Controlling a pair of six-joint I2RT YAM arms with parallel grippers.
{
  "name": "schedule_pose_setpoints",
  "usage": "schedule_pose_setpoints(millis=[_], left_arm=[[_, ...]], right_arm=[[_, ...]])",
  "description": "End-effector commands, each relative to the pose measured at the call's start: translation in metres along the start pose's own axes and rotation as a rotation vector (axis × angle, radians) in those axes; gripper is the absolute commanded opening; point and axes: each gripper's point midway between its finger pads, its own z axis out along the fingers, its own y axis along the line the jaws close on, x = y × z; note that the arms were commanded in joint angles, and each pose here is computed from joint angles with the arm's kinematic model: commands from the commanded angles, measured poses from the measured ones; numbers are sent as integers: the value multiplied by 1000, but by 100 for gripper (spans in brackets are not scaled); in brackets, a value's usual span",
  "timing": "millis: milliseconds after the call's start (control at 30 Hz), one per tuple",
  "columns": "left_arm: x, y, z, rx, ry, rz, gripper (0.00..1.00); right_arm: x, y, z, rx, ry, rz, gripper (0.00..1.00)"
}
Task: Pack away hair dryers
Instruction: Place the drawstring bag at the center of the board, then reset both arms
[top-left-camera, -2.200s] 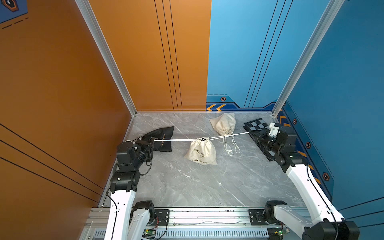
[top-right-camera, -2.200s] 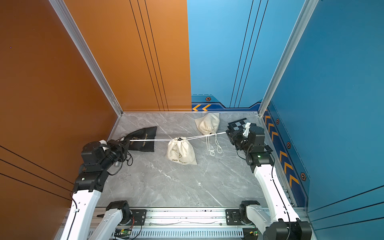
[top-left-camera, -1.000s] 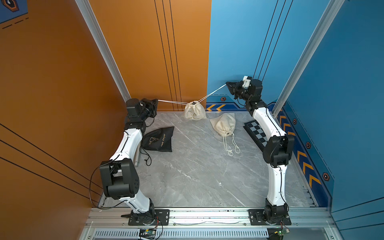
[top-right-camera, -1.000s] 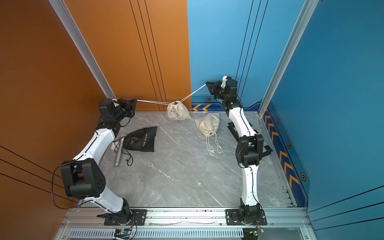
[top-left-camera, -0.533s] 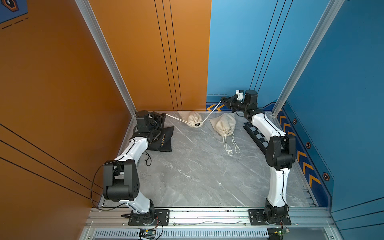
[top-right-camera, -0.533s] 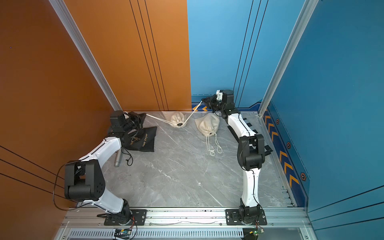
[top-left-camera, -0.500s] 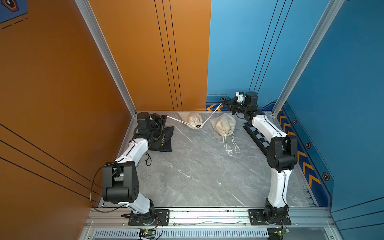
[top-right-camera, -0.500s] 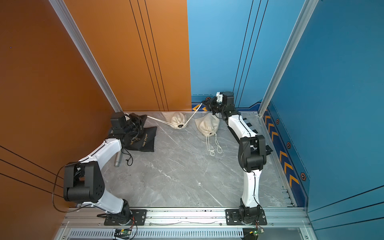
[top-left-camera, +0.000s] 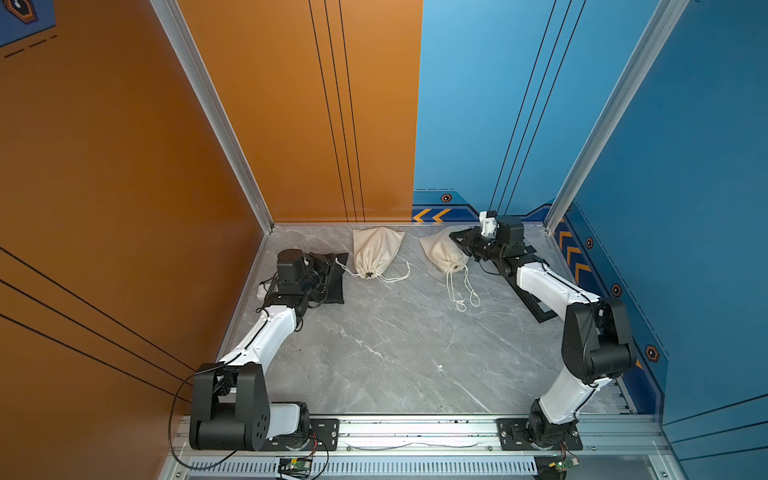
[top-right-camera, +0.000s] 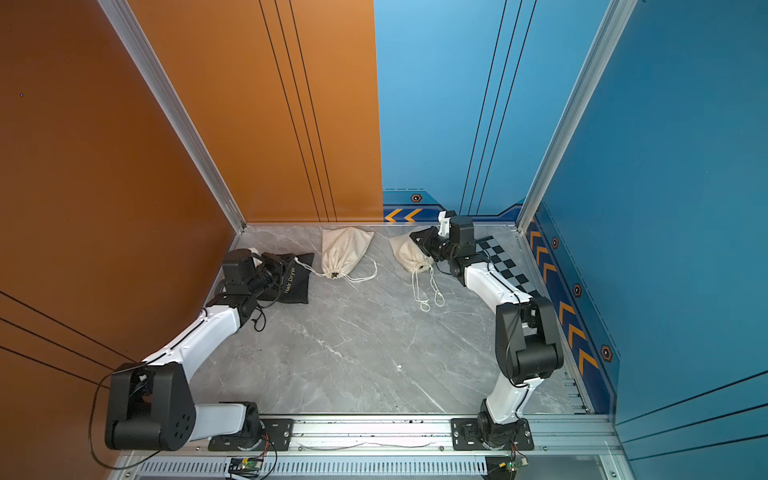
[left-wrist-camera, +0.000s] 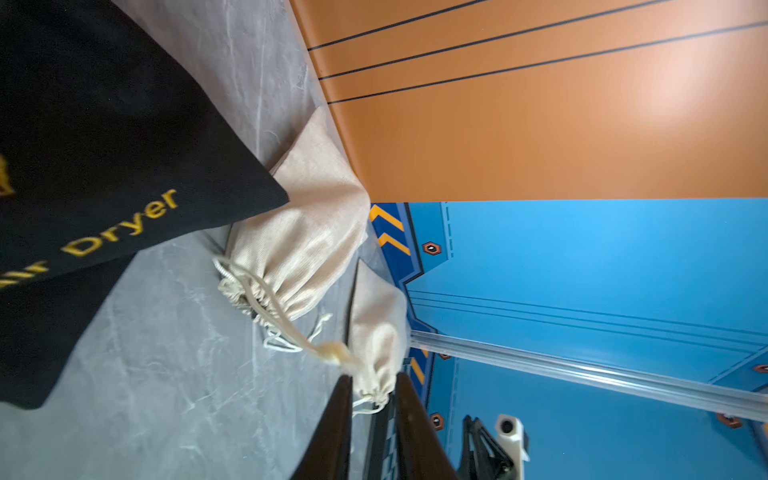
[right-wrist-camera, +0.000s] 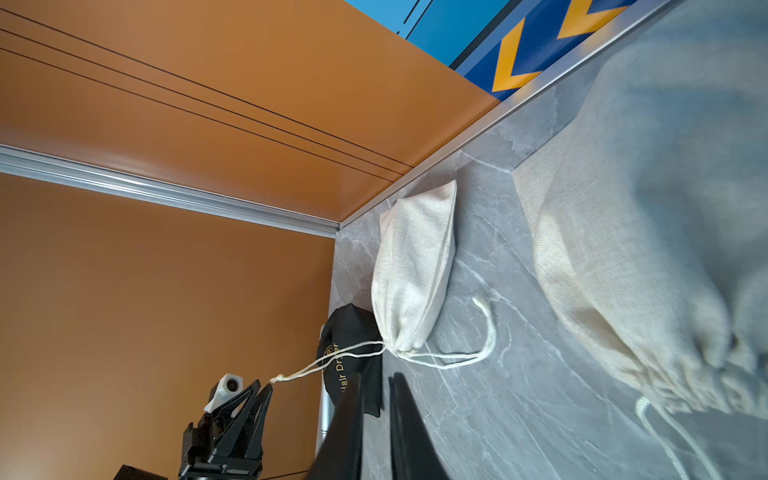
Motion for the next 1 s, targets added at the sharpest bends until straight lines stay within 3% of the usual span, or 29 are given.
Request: schedule_pose_setpoints(millis=[0, 33, 167, 433, 733, 867, 967], left_arm=[[8, 13, -6, -36, -4, 46, 38], [10, 13, -9, -35, -5, 56, 54], [9, 8, -28, -63, -41, 147, 99], [-19, -33, -85, -119, -214, 483, 98], [-33, -53, -126, -191, -406, 871, 98], [-27, -45, -123, -223, -468, 1052, 98], [-23, -24, -111, -249, -473, 1142, 98]], right_arm=[[8, -7, -9, 51, -31, -104, 16], [10, -9, -12, 62, -36, -114, 16], [8, -9, -29, 124, -75, -190, 28], [-4, 10, -82, 199, -223, -408, 75], [-9, 15, -143, 336, -370, -721, 86], [-10, 7, -175, 388, -539, -848, 93], [-10, -19, -191, 466, -618, -849, 97]])
